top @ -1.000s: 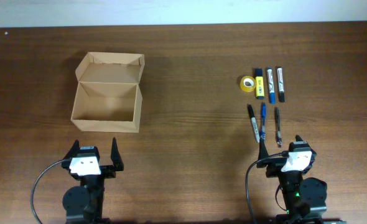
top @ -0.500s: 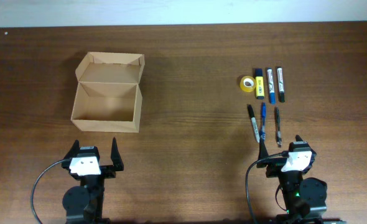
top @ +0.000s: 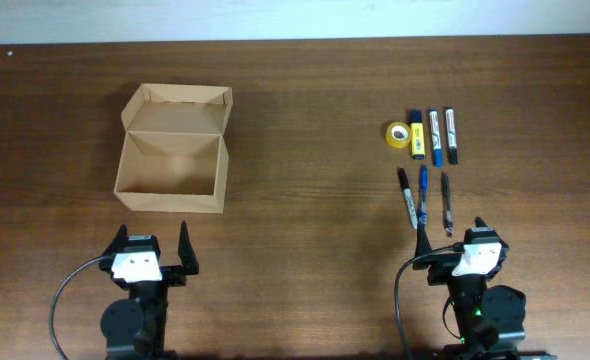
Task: Pack container
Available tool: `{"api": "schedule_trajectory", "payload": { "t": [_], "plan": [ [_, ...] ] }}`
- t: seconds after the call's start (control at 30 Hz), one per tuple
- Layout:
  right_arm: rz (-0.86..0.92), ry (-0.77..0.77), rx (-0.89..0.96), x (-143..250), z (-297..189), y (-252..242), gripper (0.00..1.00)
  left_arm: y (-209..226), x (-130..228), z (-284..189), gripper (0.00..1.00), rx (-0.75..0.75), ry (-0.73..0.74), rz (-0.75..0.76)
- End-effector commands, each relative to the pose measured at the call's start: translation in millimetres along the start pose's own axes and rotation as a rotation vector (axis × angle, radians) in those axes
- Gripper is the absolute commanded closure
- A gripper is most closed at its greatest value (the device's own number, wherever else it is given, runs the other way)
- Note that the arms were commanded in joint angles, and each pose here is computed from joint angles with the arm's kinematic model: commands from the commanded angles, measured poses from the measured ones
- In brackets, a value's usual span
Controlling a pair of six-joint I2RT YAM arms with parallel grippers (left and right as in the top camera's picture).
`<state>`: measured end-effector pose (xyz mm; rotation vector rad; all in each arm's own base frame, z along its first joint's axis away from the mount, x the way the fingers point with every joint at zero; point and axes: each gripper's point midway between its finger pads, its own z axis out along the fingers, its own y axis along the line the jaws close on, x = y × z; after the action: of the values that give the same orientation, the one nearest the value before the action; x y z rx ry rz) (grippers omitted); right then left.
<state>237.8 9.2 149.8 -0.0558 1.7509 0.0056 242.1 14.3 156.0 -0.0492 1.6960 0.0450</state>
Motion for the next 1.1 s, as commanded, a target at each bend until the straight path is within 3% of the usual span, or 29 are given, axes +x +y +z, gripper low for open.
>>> {"api": "schedule_trajectory", "payload": {
  "t": [0.0,0.9,1.07],
  "plan": [
    [0.010,-0.001,0.006,1.6,0.2,-1.6,0.01,0.0,0.8,0.2,0.00,-0.002,-0.006,0.015],
    [0.010,-0.001,0.006,1.6,0.2,-1.6,0.01,0.2,0.6,0.2,0.00,-0.003,-0.007,0.017],
    [0.010,-0.001,0.006,1.6,0.2,-1.6,0.01,8.1,-12.6,-0.4,0.00,-0.049,-0.061,0.017]
  ]
}}
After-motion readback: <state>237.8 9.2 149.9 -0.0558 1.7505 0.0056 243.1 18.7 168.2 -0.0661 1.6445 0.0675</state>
